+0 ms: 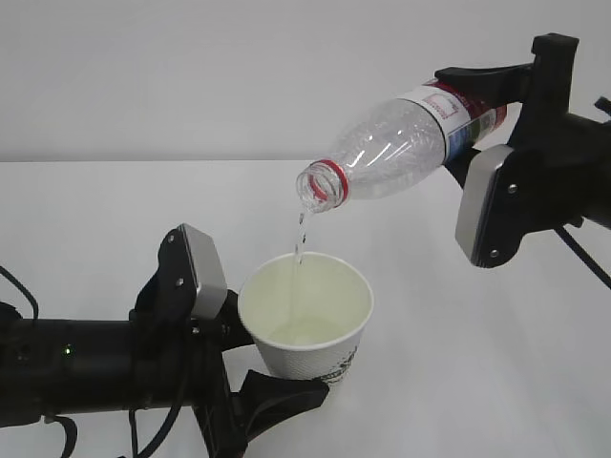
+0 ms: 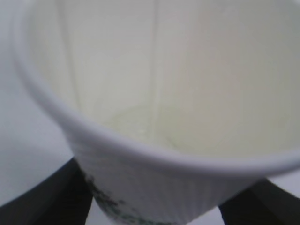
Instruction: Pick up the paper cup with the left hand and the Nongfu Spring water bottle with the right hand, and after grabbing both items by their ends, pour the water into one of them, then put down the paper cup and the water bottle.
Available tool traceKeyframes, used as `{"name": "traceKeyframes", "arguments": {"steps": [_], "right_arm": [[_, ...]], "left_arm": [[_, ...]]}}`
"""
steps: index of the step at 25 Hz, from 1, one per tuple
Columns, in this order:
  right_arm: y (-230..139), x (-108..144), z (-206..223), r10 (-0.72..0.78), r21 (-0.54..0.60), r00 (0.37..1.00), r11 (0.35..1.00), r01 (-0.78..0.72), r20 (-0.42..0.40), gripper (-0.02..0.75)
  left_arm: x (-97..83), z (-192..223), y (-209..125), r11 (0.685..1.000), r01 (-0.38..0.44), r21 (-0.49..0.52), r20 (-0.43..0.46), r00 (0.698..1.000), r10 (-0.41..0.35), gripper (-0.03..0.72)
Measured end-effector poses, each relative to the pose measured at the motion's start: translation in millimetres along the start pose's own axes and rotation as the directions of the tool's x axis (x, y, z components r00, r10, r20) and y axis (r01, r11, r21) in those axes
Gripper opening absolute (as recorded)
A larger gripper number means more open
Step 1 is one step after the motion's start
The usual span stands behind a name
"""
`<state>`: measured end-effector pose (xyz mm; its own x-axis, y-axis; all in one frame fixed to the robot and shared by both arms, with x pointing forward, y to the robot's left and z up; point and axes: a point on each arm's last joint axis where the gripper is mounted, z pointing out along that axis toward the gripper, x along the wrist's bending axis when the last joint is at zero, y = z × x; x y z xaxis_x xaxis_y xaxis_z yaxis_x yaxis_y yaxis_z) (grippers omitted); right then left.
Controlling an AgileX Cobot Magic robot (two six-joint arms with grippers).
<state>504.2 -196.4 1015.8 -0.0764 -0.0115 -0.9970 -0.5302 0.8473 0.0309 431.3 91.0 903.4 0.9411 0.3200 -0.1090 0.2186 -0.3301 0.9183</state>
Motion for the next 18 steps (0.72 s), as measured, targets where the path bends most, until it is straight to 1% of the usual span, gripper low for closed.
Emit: {"name": "traceKeyframes", "arguments": {"steps": [18], "right_arm": [[-0.4, -0.1, 0.0, -0.008, 0.004, 1.0, 1.0, 0.008, 0.001, 0.503]], "left_arm": [[0.1, 0.0, -0.1, 1.0, 0.0, 0.001, -0.001, 1.0, 0.0, 0.555]]}}
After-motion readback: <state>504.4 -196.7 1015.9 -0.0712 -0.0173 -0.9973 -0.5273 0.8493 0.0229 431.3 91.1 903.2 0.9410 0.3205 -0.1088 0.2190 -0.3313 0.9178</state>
